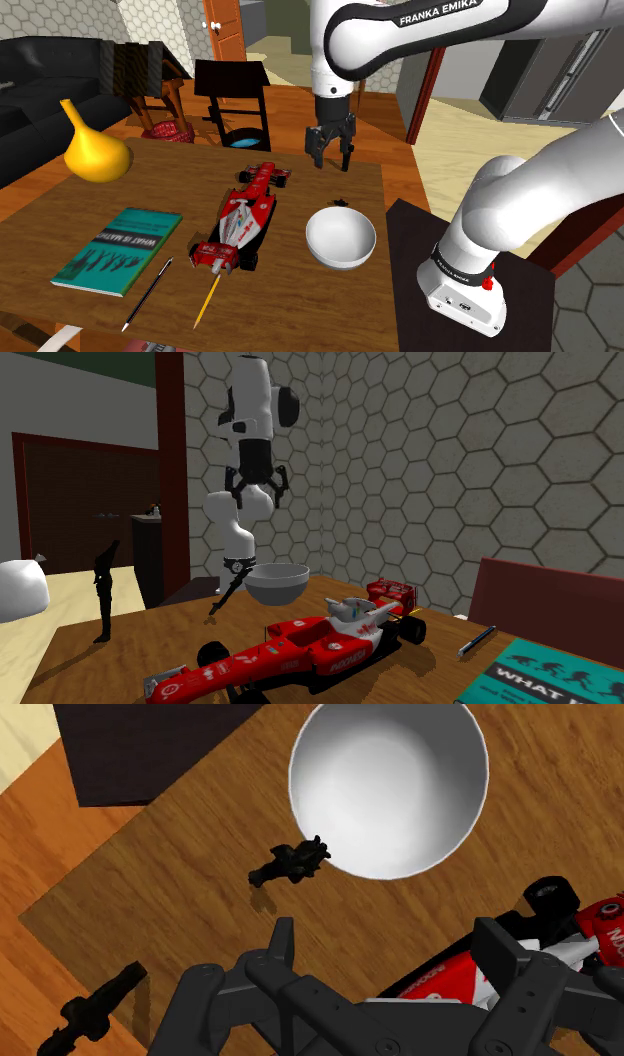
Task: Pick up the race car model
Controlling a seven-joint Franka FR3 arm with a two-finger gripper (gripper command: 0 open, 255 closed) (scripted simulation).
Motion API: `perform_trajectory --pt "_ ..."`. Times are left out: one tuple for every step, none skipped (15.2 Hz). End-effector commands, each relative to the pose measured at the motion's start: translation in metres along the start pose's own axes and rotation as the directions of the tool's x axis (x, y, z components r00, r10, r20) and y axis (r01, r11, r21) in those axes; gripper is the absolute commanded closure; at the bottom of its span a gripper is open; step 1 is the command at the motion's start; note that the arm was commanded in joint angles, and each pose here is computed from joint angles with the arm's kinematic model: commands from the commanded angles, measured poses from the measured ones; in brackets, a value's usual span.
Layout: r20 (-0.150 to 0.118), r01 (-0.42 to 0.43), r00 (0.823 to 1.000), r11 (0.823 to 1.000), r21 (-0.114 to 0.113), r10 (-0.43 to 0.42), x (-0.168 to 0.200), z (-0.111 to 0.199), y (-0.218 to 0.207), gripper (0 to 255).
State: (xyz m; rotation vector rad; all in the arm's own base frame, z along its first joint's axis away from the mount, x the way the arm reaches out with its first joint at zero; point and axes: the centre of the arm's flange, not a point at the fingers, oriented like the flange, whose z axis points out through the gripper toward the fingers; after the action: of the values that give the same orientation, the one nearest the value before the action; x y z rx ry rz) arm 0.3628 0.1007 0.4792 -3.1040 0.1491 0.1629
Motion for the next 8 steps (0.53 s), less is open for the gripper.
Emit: perform_trajectory --pt "-0.017 -0.032 0.999 0.999 0.009 0.033 0.015 0.015 -0.015 0" --pt "-0.025 -0.047 0.999 0.999 0.012 0.048 0.021 0.021 -0.023 0" --pt "-0.032 -0.062 0.998 0.998 0.016 0.063 0.029 0.027 -0.031 0" --pt "-0.039 -0.077 0.996 0.997 0.020 0.078 0.036 0.032 -0.039 0" --pt "-0.047 -0.092 0.995 0.996 0.024 0.093 0.043 0.038 -0.046 0" --pt "-0.054 -0.107 0.993 0.994 0.027 0.108 0.051 0.044 -0.054 0" --pt "-0.061 -0.121 0.991 0.992 0.032 0.123 0.058 0.050 -0.062 0" --pt "-0.068 -0.136 0.988 0.990 0.036 0.138 0.066 0.055 -0.069 0"
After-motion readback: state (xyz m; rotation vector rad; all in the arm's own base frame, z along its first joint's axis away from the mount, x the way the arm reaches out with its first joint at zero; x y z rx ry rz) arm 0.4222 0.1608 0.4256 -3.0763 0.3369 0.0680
